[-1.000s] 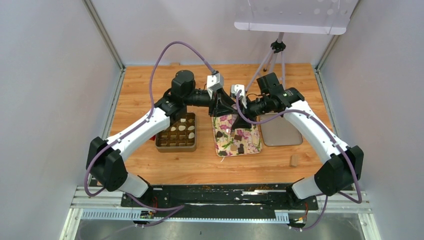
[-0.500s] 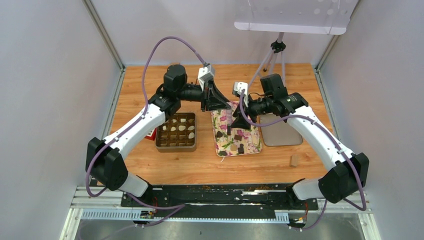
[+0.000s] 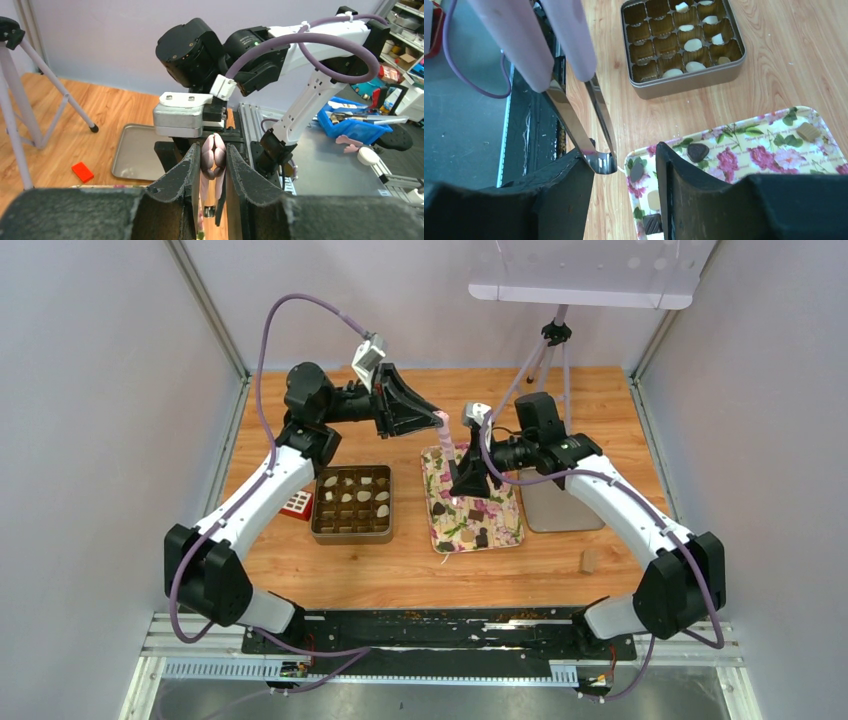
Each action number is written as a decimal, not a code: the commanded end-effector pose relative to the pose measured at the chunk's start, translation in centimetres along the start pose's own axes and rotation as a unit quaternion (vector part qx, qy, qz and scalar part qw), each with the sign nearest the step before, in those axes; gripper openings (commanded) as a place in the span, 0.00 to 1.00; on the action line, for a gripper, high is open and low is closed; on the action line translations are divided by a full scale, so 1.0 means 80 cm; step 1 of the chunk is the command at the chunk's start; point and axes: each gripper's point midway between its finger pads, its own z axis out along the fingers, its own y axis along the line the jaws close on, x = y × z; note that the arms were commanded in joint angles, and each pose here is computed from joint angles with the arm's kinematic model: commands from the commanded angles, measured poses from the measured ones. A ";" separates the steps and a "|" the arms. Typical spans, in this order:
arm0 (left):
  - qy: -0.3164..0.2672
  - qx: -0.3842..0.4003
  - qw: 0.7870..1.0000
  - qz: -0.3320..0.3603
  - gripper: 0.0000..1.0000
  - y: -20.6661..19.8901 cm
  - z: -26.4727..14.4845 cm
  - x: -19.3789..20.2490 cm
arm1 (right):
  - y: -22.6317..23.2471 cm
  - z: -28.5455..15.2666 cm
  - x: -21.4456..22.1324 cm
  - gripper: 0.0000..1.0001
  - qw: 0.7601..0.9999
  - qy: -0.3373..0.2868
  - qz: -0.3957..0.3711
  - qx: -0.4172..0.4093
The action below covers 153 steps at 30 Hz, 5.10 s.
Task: Pack the chocolate
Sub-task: Adjust the clamp.
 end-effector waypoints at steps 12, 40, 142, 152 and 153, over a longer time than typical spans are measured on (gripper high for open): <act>0.013 -0.024 0.998 0.057 0.77 0.004 -0.052 0.016 | -0.012 -0.033 -0.020 0.11 0.999 -0.016 -0.027 0.032; 0.275 -0.033 0.939 0.204 0.80 -0.007 -0.002 0.141 | -0.022 -0.087 0.041 0.02 0.946 0.250 -0.174 0.111; 0.027 0.058 0.997 -0.047 0.19 0.018 0.032 0.086 | 0.016 -0.090 -0.143 0.23 0.983 -0.179 -0.019 0.021; 0.138 -0.066 0.988 -0.007 1.00 0.067 0.007 0.127 | 0.008 -0.091 -0.127 0.09 0.986 -0.158 -0.032 0.044; 0.175 -0.087 0.981 0.015 1.00 0.072 -0.009 0.136 | 0.004 -0.090 -0.118 0.09 0.987 -0.148 -0.037 0.052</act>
